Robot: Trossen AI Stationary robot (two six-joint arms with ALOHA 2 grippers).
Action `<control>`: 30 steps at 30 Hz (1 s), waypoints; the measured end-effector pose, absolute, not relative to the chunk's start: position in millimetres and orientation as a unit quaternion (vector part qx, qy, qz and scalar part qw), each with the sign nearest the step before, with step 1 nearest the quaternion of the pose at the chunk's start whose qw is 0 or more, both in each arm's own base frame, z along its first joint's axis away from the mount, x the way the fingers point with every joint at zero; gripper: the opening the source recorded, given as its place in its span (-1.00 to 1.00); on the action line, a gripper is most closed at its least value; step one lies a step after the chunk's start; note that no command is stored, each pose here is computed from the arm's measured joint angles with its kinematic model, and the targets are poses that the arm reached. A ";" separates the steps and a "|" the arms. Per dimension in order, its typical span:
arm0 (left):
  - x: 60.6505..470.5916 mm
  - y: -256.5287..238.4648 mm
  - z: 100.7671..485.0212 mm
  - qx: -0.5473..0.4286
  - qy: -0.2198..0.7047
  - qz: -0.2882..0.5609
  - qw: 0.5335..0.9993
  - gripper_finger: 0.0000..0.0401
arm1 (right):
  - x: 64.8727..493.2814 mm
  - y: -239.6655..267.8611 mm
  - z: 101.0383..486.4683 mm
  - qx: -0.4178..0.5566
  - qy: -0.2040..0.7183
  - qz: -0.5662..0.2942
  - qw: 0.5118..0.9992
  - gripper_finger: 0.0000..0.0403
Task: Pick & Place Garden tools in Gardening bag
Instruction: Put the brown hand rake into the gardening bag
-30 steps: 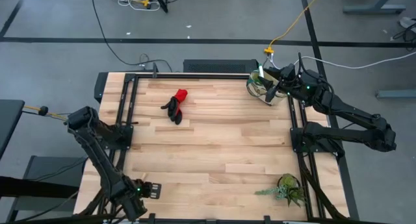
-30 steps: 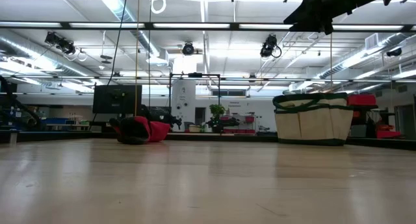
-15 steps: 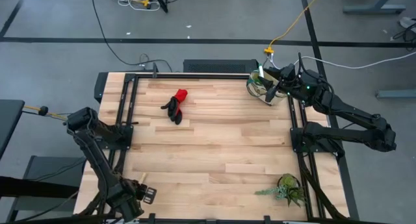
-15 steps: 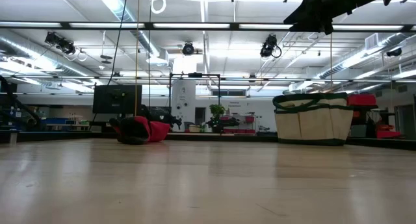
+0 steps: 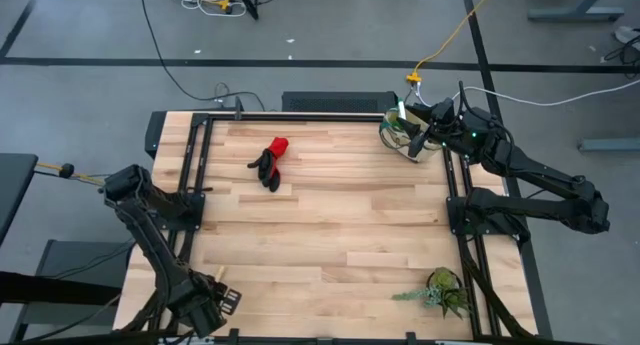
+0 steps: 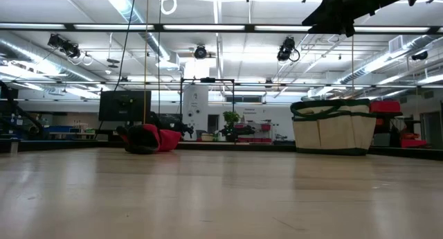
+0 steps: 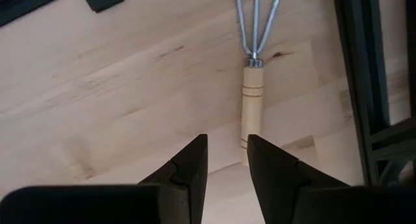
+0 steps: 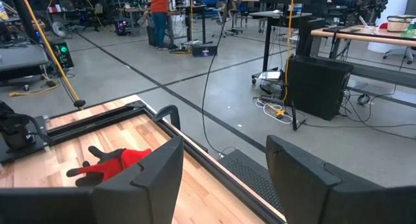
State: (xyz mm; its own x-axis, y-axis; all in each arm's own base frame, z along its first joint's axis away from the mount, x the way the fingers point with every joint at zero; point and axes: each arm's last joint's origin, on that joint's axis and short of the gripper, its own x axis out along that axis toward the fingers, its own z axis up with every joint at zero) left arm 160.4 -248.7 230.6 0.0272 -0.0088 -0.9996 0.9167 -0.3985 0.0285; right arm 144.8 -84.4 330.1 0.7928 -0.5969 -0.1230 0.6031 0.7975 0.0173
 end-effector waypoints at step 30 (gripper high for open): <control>164.4 -243.4 230.9 0.571 0.402 -0.591 0.403 -0.43 | 144.8 -84.4 330.1 0.028 0.056 -0.317 0.946 0.10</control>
State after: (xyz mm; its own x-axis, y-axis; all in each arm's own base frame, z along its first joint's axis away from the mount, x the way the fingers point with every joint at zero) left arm 164.4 -243.4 230.9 -0.0226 -0.0173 -0.9996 0.9364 -0.3507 -0.0151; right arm 144.8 -84.4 330.1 0.7928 -0.5970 -0.1230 0.6032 0.7974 0.0176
